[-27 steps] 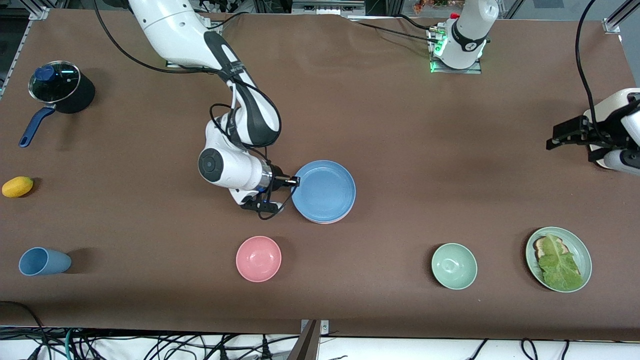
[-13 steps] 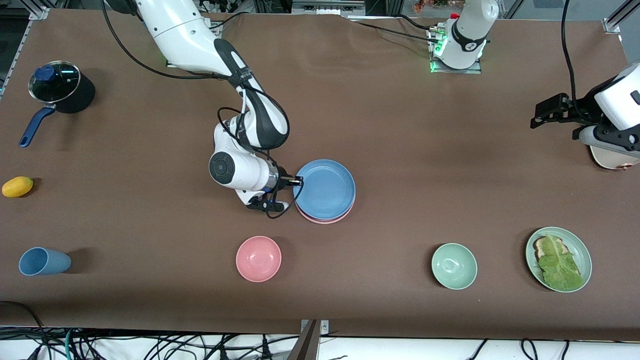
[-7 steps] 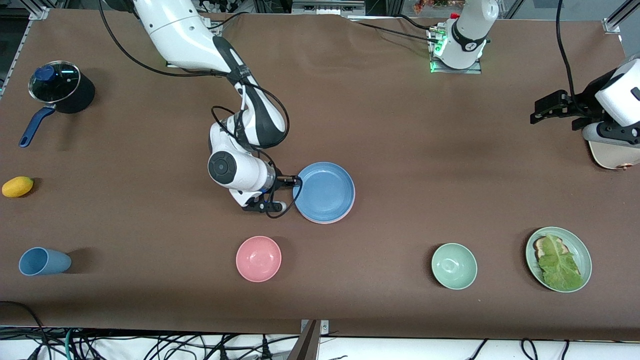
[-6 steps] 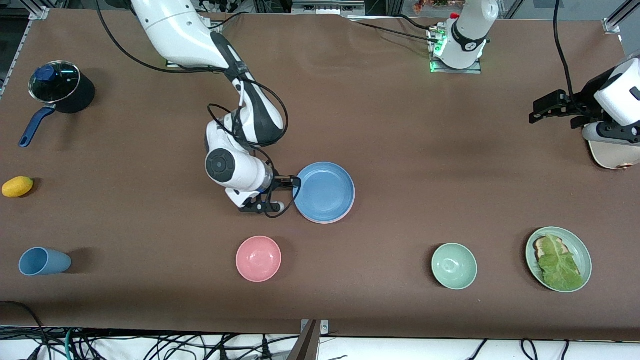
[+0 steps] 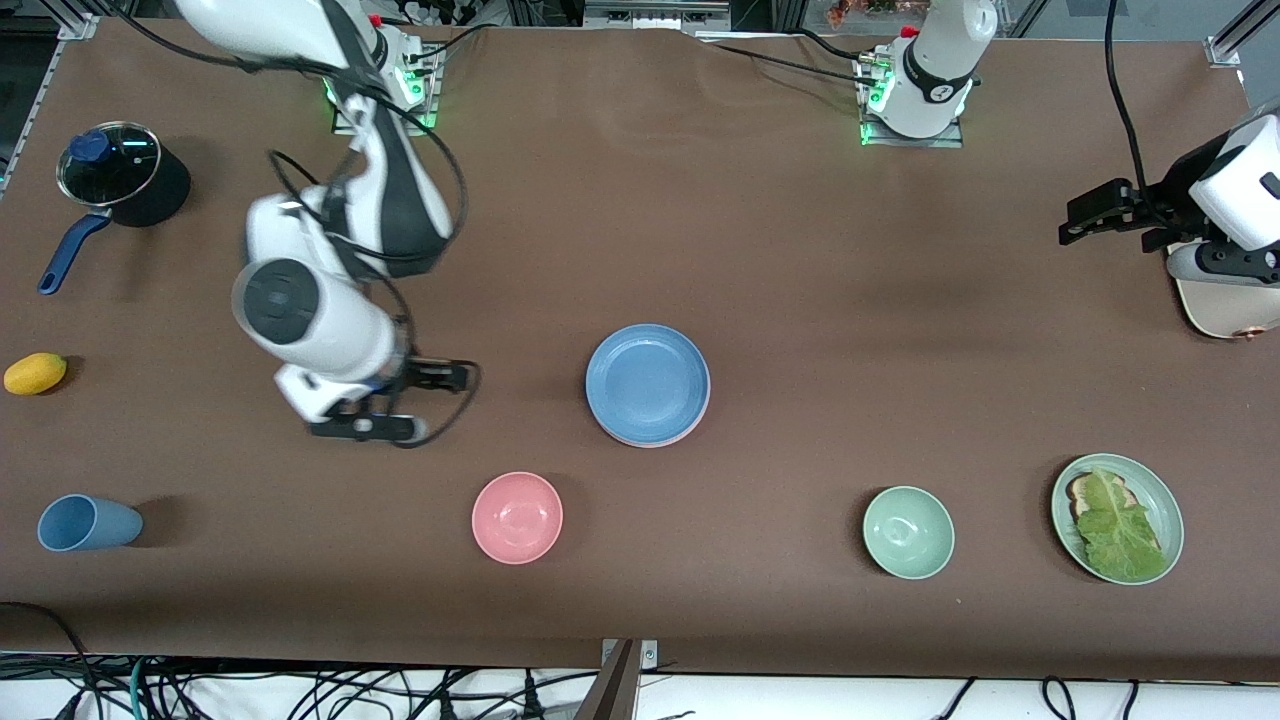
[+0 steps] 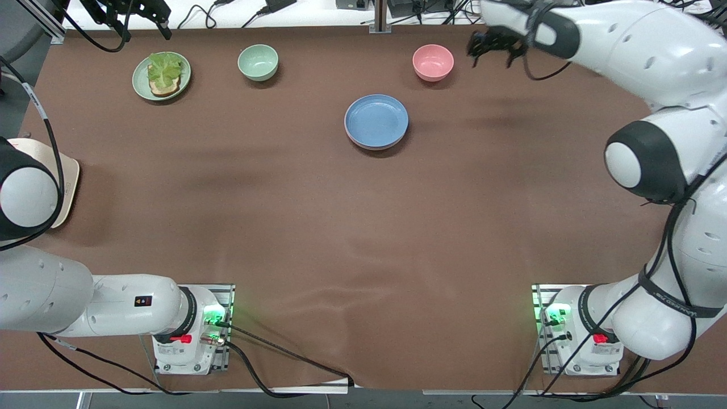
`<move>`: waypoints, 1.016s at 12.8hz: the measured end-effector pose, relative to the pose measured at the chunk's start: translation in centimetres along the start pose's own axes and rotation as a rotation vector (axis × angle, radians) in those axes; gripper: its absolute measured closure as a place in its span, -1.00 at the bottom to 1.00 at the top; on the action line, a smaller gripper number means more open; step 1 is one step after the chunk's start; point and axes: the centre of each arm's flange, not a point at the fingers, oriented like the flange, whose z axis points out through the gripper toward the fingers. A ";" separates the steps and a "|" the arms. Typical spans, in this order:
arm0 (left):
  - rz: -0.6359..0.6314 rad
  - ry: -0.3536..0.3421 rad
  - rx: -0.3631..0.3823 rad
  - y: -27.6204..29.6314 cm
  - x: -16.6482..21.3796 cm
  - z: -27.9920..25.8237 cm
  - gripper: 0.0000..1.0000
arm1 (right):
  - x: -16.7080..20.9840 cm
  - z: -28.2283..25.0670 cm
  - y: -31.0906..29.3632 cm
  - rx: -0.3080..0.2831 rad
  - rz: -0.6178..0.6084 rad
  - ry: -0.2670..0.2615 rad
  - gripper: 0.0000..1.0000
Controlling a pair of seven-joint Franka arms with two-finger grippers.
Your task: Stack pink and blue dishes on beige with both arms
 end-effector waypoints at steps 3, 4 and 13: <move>0.000 -0.003 0.000 0.1 -0.1 0.1 -1.00 | -0.4 -6.6 8.6 -0.005 0.017 -0.032 -1.00; 0.001 -0.004 0.001 0.1 -0.2 0.1 -1.00 | -0.8 -8.8 10.7 0.004 0.001 -0.049 -1.00; -0.013 -0.014 0.003 -0.5 -0.2 0.6 -1.00 | -5.3 -19.0 17.0 -0.013 -0.061 -0.055 -1.00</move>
